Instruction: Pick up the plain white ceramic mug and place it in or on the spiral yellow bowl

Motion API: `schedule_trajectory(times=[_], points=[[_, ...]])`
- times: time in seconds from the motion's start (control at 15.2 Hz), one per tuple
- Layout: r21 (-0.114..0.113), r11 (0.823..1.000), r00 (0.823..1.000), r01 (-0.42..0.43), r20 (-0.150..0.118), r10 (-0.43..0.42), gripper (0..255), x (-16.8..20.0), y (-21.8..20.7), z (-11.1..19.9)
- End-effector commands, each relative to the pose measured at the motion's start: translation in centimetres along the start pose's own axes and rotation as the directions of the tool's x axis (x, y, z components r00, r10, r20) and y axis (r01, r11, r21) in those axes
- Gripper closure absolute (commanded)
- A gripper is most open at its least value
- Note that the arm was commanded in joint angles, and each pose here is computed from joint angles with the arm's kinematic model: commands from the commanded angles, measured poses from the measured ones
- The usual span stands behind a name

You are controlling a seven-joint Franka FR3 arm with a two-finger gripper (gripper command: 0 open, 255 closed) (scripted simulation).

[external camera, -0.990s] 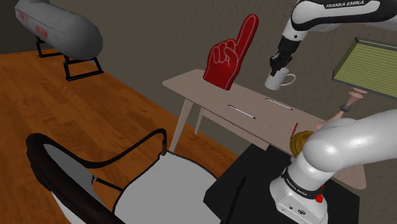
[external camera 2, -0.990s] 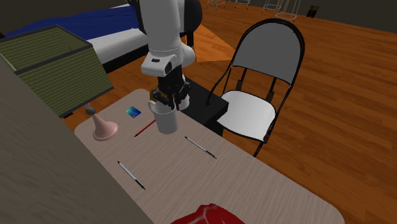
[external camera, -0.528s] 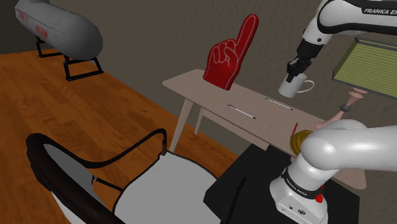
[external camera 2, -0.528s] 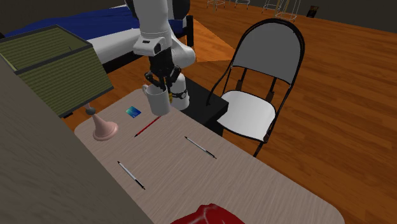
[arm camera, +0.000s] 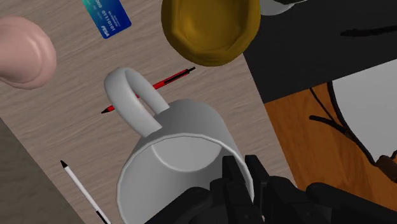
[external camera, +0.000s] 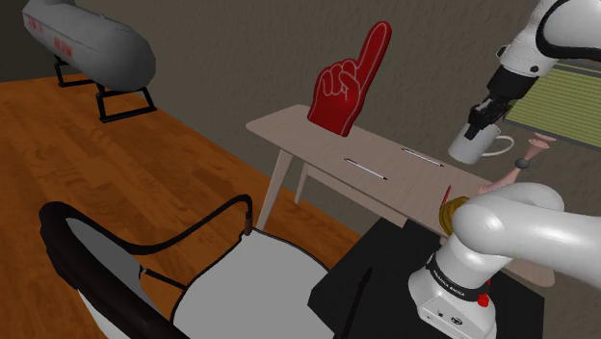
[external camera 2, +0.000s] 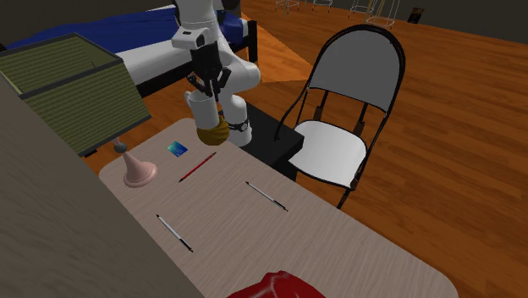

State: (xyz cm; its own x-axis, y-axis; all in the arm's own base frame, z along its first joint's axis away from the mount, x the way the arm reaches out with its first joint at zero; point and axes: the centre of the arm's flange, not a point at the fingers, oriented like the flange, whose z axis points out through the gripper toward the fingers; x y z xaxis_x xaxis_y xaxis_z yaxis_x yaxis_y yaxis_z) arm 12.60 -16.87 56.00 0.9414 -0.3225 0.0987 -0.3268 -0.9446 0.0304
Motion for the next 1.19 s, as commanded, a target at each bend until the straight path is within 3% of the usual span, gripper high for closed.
schedule_trajectory(times=[0.0, 0.53, 1.12], points=[[0.0, 1.0, 1.0, 0.0, 0.002, 0.0, 255, -2.7, -0.3, -0.5], [0.0, 1.0, 1.0, 0.0, 0.002, 0.0, 255, -12.5, -1.1, -2.5], [0.0, 1.0, 1.0, 0.0, 0.002, 0.0, 255, -13.0, -1.2, 2.2]])
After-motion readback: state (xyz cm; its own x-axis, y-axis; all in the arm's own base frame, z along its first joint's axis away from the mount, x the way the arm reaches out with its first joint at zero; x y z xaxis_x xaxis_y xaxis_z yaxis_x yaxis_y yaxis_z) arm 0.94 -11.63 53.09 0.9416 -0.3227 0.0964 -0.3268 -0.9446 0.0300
